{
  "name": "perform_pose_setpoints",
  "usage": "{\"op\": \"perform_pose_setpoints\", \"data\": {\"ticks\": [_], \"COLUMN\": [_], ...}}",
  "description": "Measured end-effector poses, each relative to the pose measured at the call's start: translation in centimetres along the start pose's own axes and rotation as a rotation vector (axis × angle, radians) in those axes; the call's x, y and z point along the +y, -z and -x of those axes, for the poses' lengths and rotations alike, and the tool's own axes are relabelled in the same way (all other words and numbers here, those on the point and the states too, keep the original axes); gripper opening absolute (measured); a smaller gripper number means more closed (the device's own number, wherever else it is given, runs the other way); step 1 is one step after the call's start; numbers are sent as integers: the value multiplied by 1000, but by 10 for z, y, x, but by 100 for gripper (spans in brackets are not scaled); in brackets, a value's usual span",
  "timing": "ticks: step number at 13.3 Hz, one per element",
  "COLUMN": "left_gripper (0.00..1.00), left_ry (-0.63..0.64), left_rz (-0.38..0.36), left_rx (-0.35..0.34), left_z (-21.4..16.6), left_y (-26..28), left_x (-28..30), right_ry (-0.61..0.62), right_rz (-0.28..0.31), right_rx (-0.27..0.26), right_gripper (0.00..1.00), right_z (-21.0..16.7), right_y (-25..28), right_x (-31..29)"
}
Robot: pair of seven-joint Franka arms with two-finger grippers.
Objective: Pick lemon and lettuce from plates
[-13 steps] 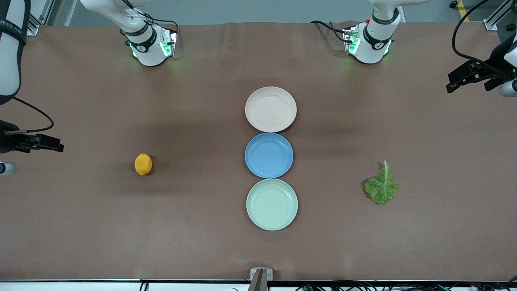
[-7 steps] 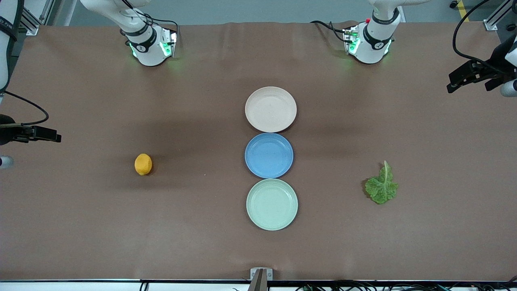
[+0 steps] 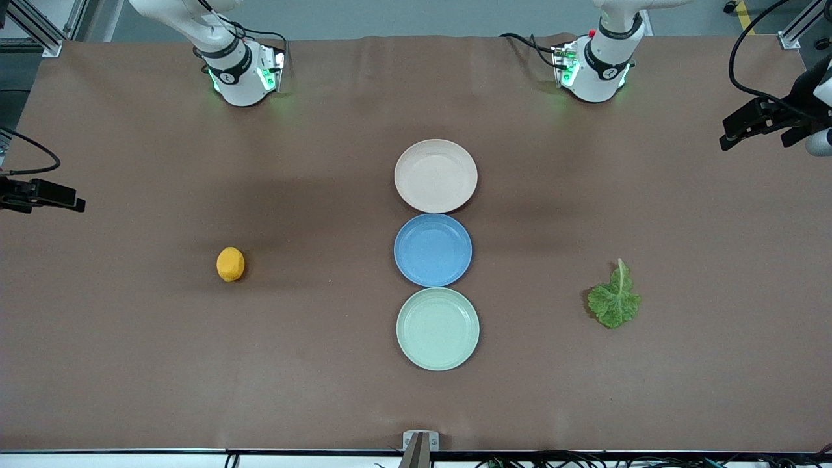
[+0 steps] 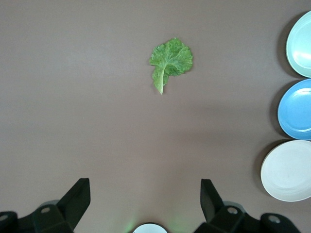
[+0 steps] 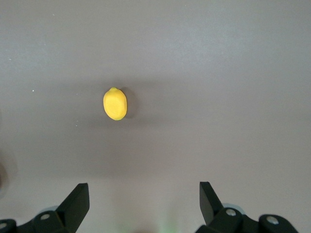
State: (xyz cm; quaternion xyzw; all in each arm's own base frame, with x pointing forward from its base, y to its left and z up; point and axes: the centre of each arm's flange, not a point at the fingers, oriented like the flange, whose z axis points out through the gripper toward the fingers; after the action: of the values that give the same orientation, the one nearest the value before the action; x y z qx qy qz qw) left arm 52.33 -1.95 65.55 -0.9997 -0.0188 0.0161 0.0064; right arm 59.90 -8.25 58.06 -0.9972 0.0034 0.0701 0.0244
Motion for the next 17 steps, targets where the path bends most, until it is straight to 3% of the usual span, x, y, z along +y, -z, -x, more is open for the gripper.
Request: {"op": "perform_pose_setpoints", "data": {"ticks": [17], "left_gripper": [100], "left_ry": [-9], "left_rz": [0], "left_rx": [11], "left_z": [-2], "left_y": [0], "left_x": [4], "right_ry": [-25], "right_rz": [12], "right_rx": [76], "right_gripper": [100], "right_z": [49], "right_y": [20], "right_x": [-43]}}
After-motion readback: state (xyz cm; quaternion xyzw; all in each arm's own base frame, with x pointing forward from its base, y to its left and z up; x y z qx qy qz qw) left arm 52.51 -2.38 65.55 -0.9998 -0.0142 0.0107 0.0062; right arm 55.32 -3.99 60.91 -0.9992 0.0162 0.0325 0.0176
